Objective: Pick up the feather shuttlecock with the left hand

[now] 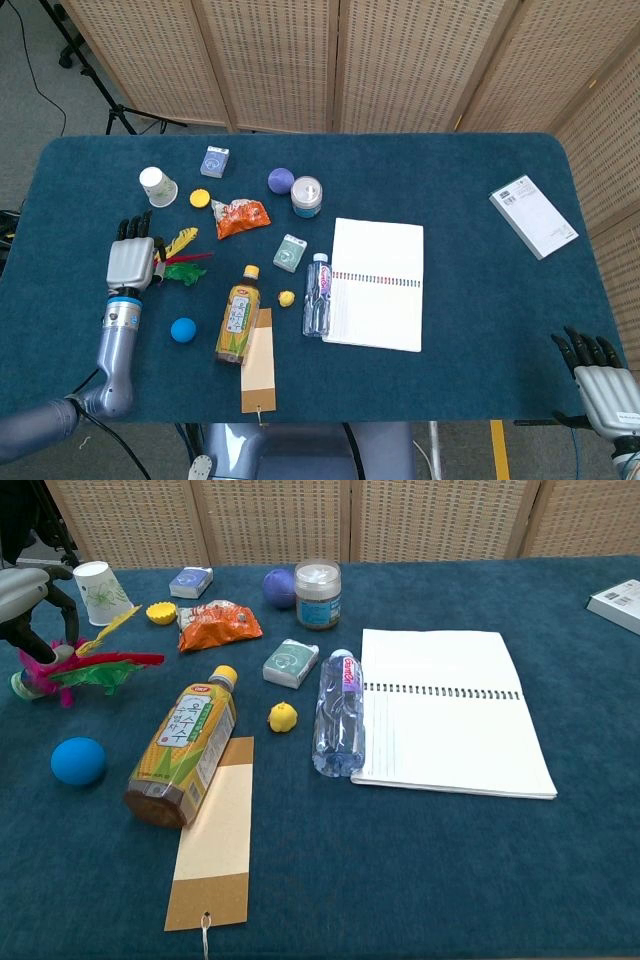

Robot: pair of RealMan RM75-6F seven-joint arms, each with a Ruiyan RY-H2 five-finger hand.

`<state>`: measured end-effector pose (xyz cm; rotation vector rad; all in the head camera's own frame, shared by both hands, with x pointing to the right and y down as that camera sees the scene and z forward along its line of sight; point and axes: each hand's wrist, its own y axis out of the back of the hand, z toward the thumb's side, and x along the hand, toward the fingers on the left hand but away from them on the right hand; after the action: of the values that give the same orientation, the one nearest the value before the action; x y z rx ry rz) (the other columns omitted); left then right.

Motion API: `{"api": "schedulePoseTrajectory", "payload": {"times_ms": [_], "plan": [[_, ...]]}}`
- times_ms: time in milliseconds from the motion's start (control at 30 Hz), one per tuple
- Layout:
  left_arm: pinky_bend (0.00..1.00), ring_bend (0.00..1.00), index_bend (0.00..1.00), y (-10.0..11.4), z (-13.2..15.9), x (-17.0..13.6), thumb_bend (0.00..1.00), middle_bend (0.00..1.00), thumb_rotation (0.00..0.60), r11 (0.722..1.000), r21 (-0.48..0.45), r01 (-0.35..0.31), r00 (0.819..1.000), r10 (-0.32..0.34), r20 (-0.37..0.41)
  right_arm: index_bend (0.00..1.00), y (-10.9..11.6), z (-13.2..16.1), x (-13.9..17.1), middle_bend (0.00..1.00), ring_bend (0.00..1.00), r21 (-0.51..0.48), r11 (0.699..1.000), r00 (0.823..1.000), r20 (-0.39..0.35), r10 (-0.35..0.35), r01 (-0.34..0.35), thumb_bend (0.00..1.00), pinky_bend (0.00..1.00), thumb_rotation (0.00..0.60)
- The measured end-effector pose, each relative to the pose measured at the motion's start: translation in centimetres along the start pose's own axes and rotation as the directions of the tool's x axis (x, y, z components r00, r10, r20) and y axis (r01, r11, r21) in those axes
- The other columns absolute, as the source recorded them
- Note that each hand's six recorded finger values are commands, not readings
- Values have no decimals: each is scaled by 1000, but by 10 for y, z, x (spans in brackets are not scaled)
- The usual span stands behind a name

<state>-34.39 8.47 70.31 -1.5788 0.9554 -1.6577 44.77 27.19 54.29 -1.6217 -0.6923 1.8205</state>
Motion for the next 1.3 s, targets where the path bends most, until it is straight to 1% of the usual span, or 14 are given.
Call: {"api": "schedulePoseTrajectory", "payload": {"times_ms": [133,467,633,833,1000,1200,1267,1300], "plan": [[0,0,665,6,3,-1,443,0,600,1000,-7,-14,1000,14,8,0,0,0,0,0,0,-1,1000,1000,-1,-1,1,0,0,600],[0,0,672,28,16,-6,456,0,600,996,-48,-75,996,77,43,0,1,1,1,0,0,-2,1000,1000,-4,-4,4,0,0,600],[0,0,672,34,16,-10,456,0,600,995,-52,-91,994,93,51,0,1,1,1,0,0,-3,1000,1000,-4,-5,5,0,0,600],[0,0,672,31,7,-16,455,0,600,996,-33,-82,996,83,44,0,2,2,1,0,0,-3,1000,1000,-8,-7,7,0,0,600],[0,0,672,26,-5,-18,442,0,600,998,-13,-59,998,60,28,0,2,3,2,0,0,-1,1000,1000,-12,-9,9,0,0,600],[0,0,669,25,-10,-19,389,0,600,999,-6,-42,999,43,22,0,3,4,3,0,0,0,1000,1000,-13,-14,14,0,0,600],[0,0,644,25,-11,-20,370,0,600,999,-3,-38,999,38,22,0,4,4,3,0,0,-1,1000,1000,-14,-18,18,0,0,600],[0,0,611,26,-11,-20,358,0,600,999,-1,-36,999,36,23,0,4,4,3,0,0,-2,1000,1000,-14,-20,20,0,0,600]]}}
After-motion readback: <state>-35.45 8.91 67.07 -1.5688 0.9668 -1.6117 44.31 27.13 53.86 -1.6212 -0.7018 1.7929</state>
